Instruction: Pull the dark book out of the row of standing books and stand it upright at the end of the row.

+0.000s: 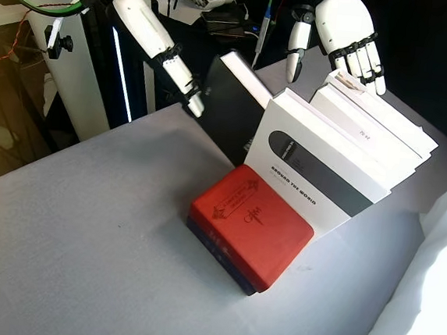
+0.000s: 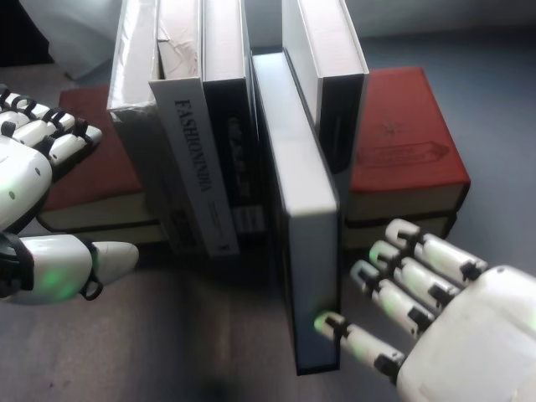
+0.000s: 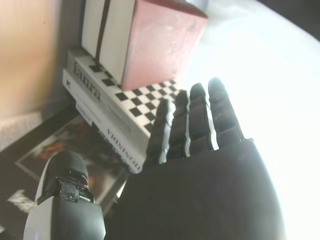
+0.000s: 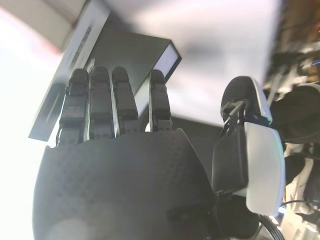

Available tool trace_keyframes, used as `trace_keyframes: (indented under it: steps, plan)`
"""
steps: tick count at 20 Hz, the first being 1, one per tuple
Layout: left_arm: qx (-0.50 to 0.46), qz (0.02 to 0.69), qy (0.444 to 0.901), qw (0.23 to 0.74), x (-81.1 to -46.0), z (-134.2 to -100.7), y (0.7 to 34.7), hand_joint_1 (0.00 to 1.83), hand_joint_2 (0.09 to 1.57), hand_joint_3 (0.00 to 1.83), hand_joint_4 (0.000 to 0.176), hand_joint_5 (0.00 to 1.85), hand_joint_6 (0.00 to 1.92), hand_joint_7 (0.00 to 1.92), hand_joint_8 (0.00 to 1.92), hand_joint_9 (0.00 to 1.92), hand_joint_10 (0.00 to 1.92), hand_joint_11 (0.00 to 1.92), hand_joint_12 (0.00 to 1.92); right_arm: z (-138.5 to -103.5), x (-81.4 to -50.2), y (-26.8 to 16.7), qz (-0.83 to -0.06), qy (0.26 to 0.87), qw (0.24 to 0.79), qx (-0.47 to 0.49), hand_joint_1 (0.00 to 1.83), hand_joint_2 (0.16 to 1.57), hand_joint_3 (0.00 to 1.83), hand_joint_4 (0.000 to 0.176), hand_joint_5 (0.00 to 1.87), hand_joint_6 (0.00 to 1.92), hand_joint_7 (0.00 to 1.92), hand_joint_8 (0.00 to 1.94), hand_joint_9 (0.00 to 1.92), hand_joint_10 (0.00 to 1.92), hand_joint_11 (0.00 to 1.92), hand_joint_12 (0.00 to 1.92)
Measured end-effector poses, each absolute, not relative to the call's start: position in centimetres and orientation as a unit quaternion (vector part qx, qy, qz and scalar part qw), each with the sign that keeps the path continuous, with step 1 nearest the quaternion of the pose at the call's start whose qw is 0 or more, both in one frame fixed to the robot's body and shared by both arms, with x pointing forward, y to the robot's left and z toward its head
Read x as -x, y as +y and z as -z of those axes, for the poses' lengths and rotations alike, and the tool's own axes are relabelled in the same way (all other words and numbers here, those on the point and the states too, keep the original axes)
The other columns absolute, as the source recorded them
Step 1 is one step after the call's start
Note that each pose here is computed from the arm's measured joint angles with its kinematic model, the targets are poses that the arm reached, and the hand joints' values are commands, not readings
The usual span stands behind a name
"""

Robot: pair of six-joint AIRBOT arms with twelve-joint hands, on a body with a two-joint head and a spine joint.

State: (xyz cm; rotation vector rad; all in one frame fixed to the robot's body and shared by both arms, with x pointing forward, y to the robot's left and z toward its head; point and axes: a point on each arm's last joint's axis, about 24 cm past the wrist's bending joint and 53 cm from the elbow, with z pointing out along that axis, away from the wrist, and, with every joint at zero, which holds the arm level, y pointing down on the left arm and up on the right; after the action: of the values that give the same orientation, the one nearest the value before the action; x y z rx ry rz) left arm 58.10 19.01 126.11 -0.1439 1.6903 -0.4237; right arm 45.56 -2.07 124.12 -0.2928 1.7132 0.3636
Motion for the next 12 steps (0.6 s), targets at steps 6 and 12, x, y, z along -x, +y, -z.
trace_keyframes:
  steps: [6, 12]
  plan:
    - [0.063, 0.186, 0.741, 0.642, -58.1, -126.1, 19.0, 0.00, 1.13, 0.00, 0.000, 0.04, 0.00, 0.03, 0.00, 0.01, 0.00, 0.02, 0.01, -123.5, -45.5, -1.9, -0.160, 0.757, 0.620, 0.130, 0.00, 1.12, 0.00, 0.000, 0.00, 0.00, 0.00, 0.00, 0.00, 0.00, 0.00, 0.00]
    - [0.063, 0.186, 0.741, 0.642, -58.1, -126.1, 19.0, 0.00, 1.12, 0.00, 0.000, 0.03, 0.00, 0.03, 0.00, 0.01, 0.00, 0.00, 0.01, -124.9, -44.5, -1.2, -0.181, 0.746, 0.627, 0.133, 0.00, 1.13, 0.00, 0.000, 0.00, 0.00, 0.00, 0.00, 0.00, 0.00, 0.00, 0.00]
